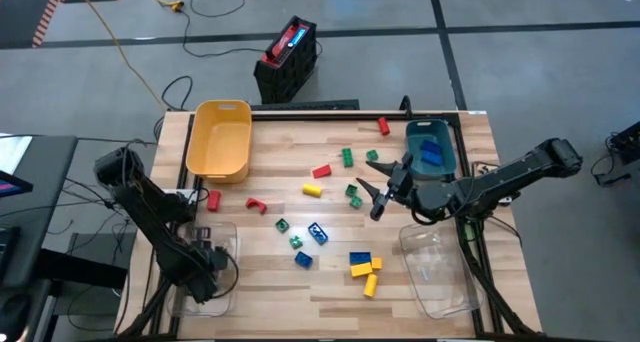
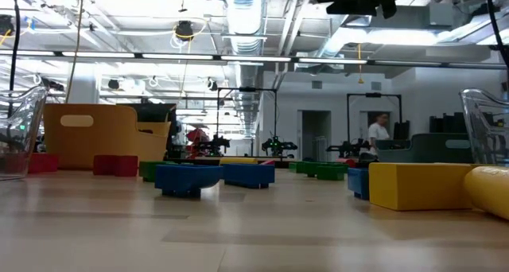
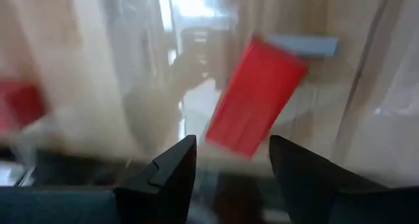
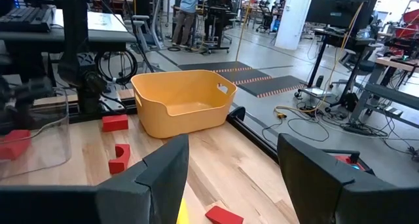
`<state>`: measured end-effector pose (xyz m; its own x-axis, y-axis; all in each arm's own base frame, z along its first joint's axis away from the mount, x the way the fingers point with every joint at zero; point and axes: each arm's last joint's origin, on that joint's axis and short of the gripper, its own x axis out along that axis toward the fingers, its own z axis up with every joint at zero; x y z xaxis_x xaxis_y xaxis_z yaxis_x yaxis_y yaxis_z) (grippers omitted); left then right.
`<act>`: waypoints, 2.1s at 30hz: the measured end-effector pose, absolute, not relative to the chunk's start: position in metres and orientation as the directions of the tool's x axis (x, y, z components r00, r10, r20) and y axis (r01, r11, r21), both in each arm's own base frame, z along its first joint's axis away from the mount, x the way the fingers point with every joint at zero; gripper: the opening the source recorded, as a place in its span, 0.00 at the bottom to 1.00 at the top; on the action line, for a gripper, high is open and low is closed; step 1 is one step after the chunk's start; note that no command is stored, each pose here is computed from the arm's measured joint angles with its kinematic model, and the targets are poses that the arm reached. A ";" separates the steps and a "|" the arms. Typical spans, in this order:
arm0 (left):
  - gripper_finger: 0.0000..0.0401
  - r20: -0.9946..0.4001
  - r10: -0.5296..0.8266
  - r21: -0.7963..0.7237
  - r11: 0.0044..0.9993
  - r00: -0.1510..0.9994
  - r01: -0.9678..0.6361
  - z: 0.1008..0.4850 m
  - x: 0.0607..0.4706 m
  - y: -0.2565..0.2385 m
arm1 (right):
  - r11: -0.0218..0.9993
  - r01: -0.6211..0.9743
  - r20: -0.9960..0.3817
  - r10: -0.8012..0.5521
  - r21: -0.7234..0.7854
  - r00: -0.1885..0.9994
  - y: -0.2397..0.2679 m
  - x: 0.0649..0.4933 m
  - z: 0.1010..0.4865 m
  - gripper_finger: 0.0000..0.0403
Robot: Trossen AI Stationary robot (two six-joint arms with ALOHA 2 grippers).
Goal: Sort blocks
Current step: Adjust the yellow bin
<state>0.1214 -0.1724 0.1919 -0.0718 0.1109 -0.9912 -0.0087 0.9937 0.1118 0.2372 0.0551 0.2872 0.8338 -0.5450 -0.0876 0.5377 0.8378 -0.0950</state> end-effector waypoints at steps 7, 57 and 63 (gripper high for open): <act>0.47 -0.992 0.079 0.063 0.985 0.100 -0.158 0.246 0.106 -0.143 | 0.828 0.550 -0.084 -0.559 -0.113 0.825 0.050 0.238 0.288 0.62; 0.46 -0.988 0.061 0.146 0.694 -0.144 -0.705 0.199 0.164 0.024 | 0.843 0.463 0.100 -0.454 -0.272 0.885 0.050 0.244 0.335 0.62; 0.46 -0.961 0.018 0.195 0.752 -0.277 -0.630 0.183 0.173 0.024 | 0.843 0.461 0.099 -0.452 -0.279 0.886 0.050 0.244 0.335 0.62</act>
